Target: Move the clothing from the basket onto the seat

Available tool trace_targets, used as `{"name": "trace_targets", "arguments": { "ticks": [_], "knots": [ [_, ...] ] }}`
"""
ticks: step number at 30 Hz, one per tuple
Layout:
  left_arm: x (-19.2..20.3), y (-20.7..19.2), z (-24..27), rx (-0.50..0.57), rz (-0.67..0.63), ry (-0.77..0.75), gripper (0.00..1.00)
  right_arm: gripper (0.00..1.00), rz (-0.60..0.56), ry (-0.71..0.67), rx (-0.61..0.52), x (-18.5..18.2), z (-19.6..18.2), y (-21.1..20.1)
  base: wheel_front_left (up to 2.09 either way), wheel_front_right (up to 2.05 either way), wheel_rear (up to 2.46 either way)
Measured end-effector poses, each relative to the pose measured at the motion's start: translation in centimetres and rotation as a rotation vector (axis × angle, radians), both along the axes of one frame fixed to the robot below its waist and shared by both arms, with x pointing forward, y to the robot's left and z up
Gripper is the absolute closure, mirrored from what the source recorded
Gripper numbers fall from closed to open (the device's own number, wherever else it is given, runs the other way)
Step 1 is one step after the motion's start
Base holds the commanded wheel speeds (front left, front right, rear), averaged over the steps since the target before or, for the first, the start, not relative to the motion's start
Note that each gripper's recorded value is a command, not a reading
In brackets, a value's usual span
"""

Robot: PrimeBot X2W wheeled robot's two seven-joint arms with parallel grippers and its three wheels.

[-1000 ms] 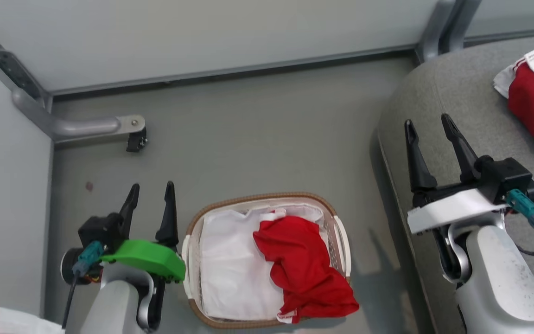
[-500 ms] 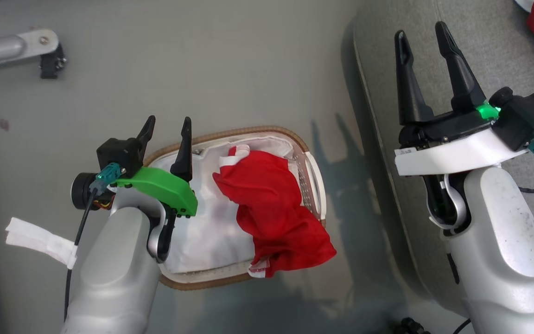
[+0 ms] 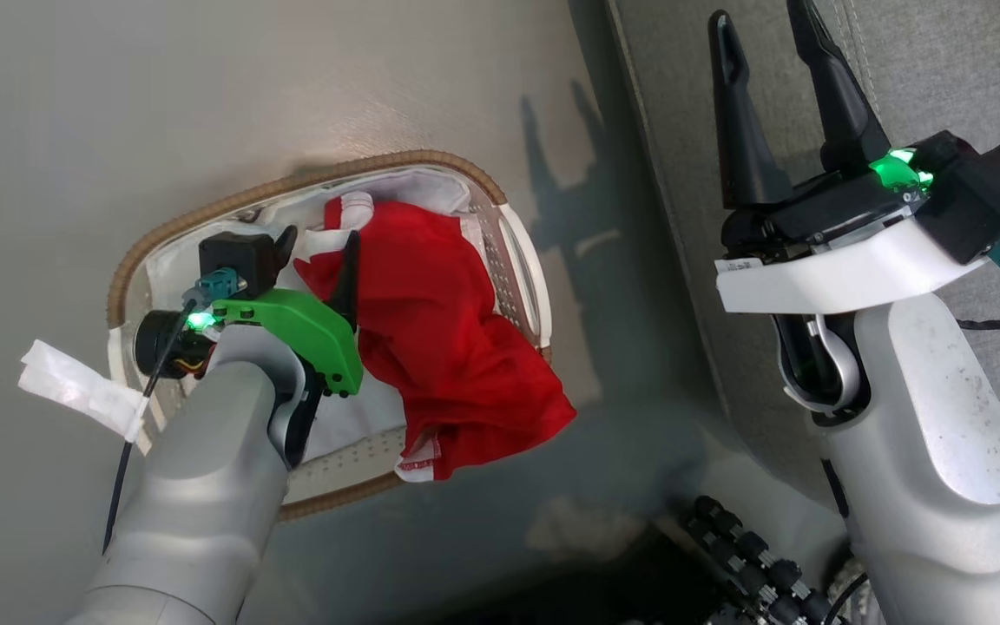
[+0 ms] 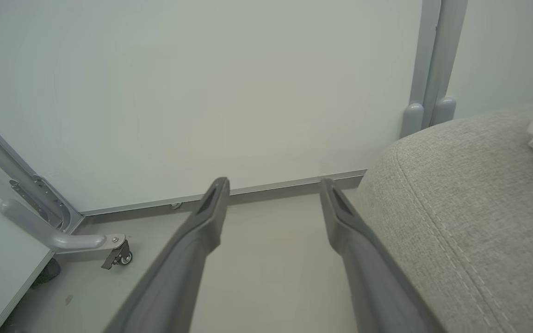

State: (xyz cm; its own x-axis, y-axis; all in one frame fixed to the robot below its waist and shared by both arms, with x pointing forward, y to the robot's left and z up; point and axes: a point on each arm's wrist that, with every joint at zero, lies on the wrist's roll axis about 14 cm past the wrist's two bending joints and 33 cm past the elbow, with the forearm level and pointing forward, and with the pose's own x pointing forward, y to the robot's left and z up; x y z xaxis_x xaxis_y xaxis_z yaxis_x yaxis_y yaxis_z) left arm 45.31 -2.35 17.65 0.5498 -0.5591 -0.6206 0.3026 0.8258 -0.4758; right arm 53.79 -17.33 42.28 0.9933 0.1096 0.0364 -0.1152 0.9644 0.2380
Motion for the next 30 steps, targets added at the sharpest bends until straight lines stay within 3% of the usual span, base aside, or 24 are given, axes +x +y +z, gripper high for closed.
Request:
{"name": "trace_targets", "arguments": {
  "ticks": [6, 12, 13, 14, 23, 30],
  "knots": [
    [-3.1, -0.7, -3.8, 0.015, -0.041, 0.166, 0.00, 0.00, 0.012, 0.055, -0.017, -0.1, -2.6, 0.1, 0.00, 0.00, 0.00],
    [-3.7, -1.8, -5.2, -0.006, -0.057, 0.209, 0.00, 0.00, 0.030, 0.068, -0.023, 0.2, -3.7, 0.6, 0.00, 0.00, 0.00],
    [-3.8, -1.9, -5.4, -0.009, -0.062, 0.214, 0.56, 0.00, 0.036, 0.069, -0.023, 0.3, -3.9, 0.7, 0.00, 0.00, 0.00],
    [-4.0, -2.1, -5.4, -0.010, -0.073, 0.219, 1.00, 0.00, 0.039, 0.070, -0.023, 0.3, -3.9, 0.8, 0.00, 0.00, 0.00],
    [-3.7, -2.4, -3.3, -0.044, -0.049, 0.186, 1.00, 0.00, 0.049, 0.093, -0.036, -0.6, -3.7, 1.2, 0.00, 0.00, 0.00],
    [-5.8, -1.5, -0.2, -0.059, -0.020, 0.172, 1.00, 0.00, 0.034, 0.109, -0.045, -2.3, -2.4, 1.0, 0.00, 0.00, 0.00]
  ]
}}
